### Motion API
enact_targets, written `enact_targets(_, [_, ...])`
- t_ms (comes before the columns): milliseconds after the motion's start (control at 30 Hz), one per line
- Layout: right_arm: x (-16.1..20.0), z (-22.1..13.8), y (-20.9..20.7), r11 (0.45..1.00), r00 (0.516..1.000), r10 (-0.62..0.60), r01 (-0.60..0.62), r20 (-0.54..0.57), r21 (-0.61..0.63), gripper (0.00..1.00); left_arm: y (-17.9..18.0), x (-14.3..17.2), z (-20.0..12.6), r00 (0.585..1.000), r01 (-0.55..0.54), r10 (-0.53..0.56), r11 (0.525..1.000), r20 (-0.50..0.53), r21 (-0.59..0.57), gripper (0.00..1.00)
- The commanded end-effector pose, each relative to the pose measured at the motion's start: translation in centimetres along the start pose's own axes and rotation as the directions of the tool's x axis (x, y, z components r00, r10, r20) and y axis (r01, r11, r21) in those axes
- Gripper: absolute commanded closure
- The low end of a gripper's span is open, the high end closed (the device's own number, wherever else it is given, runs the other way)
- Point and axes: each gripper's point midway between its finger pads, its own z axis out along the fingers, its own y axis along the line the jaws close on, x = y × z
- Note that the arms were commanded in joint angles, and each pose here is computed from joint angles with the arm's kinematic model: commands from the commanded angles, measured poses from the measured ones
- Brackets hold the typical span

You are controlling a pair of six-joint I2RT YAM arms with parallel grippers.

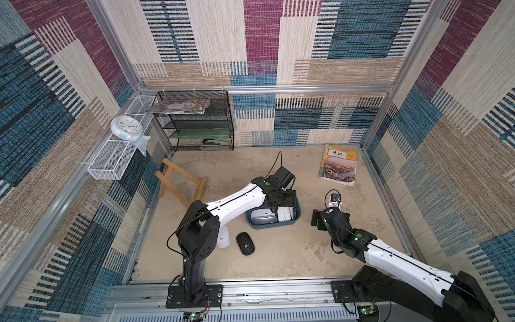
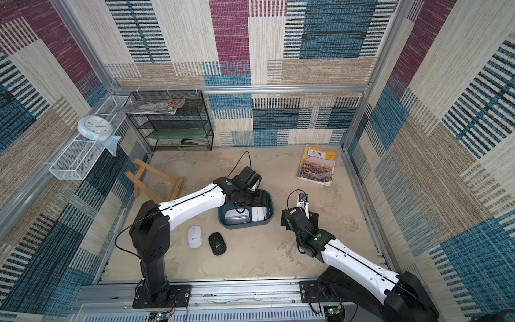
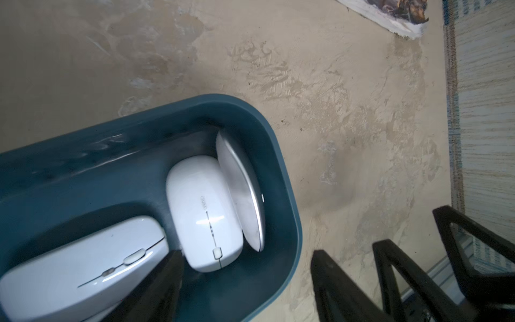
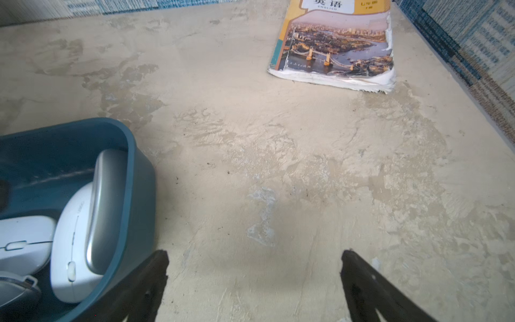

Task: Take out the mouse from the storage box
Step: Pick up the mouse from the storage box.

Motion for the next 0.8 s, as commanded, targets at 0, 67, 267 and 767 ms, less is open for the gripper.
enact_targets(0, [-0.8, -0.2, 0.6, 0.998, 0.999, 0.036, -0.034, 0.04, -0.046, 0.0, 0.0, 0.3, 1.1, 1.0, -0.007, 0.006, 1.0, -0.028, -0.031, 0.3])
enact_targets(67, [-0.9, -0.4, 0.5, 0.998, 0.998, 0.042, -0.039, 0.047, -0.053, 0.0, 0.0, 0.2, 1.9, 0.999, -0.003, 0.001, 0.999, -0.039, -0.047, 0.35])
enact_targets(267, [-0.9, -0.4, 0.5, 0.997, 0.998, 0.046, -0.043, 0.049, -0.059, 0.0, 0.1, 0.4, 3.5, 0.998, 0.003, -0.007, 0.998, -0.062, -0.066, 0.46])
enact_targets(767, [-0.8, -0.4, 0.4, 0.997, 0.997, 0.055, -0.052, 0.053, -0.059, 0.0, 0.8, 0.9, 6.5, 0.994, 0.043, -0.053, 0.993, -0.101, -0.106, 0.62])
